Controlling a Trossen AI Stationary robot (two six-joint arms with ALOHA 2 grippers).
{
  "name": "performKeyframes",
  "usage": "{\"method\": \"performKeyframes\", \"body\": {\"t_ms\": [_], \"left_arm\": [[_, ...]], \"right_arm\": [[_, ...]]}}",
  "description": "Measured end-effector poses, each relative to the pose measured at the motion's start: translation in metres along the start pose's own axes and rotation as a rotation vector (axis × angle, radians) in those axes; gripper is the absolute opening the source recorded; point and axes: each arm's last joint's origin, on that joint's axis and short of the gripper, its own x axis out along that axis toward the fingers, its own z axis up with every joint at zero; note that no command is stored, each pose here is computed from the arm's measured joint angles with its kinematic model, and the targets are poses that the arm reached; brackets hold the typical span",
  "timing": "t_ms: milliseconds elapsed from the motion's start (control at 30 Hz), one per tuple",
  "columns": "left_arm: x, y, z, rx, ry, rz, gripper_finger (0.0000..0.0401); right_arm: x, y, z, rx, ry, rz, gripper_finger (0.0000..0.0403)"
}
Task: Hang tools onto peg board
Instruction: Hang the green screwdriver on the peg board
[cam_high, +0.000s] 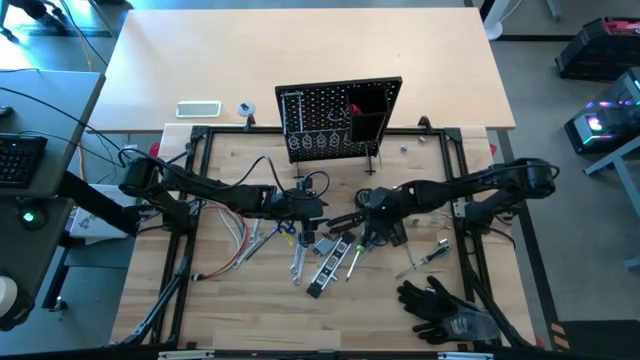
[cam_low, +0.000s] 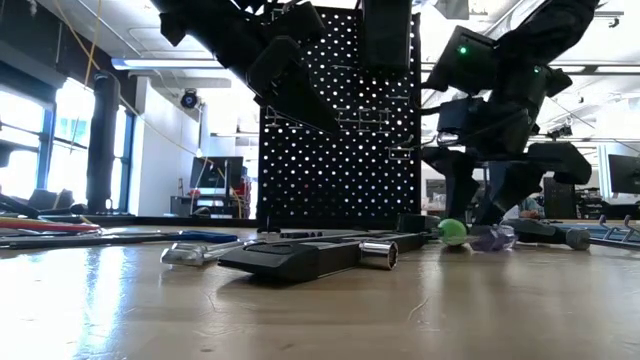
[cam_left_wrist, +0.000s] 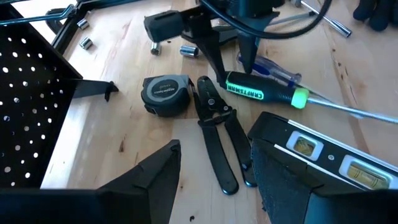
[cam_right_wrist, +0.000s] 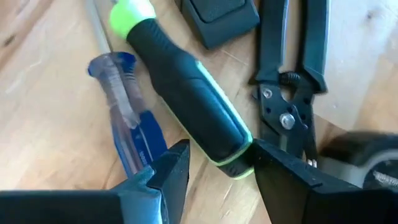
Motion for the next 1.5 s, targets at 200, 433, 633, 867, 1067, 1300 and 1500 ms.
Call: {"method": "performKeyframes", "body": {"t_ms": [200,433,633,867,1067,1300,1500], "left_arm": [[0.000,0.000,0.000,0.000,-0.001,0.000,0.0188],[0.000,0.000,0.001,-0.002,-0.009,0.001,0.0188],[0.000,0.000,0.002,-0.005,-0.019,0.002,0.0188],[0.000,0.000,0.002,-0.004,-0.021,-0.008,0.0188],[0.000,0.000,0.003,-0.007,-0.032,-0.009,0.0188],[0.000,-0.003,0.004,-0.009,-0.044,-0.095,0.0188],[0.009,-0.005,0.001,-0.057,-0.048,-0.172,0.0188]], "right_arm": [[0.001,0.006,0.004,-0.043,-0.015,0.017,0.0168],[0.004,0.013,0.011,-0.076,-0.073,0.047,0.0168],[0.028,0.013,0.007,-0.064,-0.020,0.084,0.0168],[0.035,0.015,0.002,-0.006,0.038,0.105,0.0158],[0.024,0.014,0.004,-0.002,0.017,0.062,0.0107],[0.017,0.013,0.006,0.054,0.023,0.012,0.0107],[0.008,0.014,0.021,0.020,0.073,-0.073,0.0107]]}}
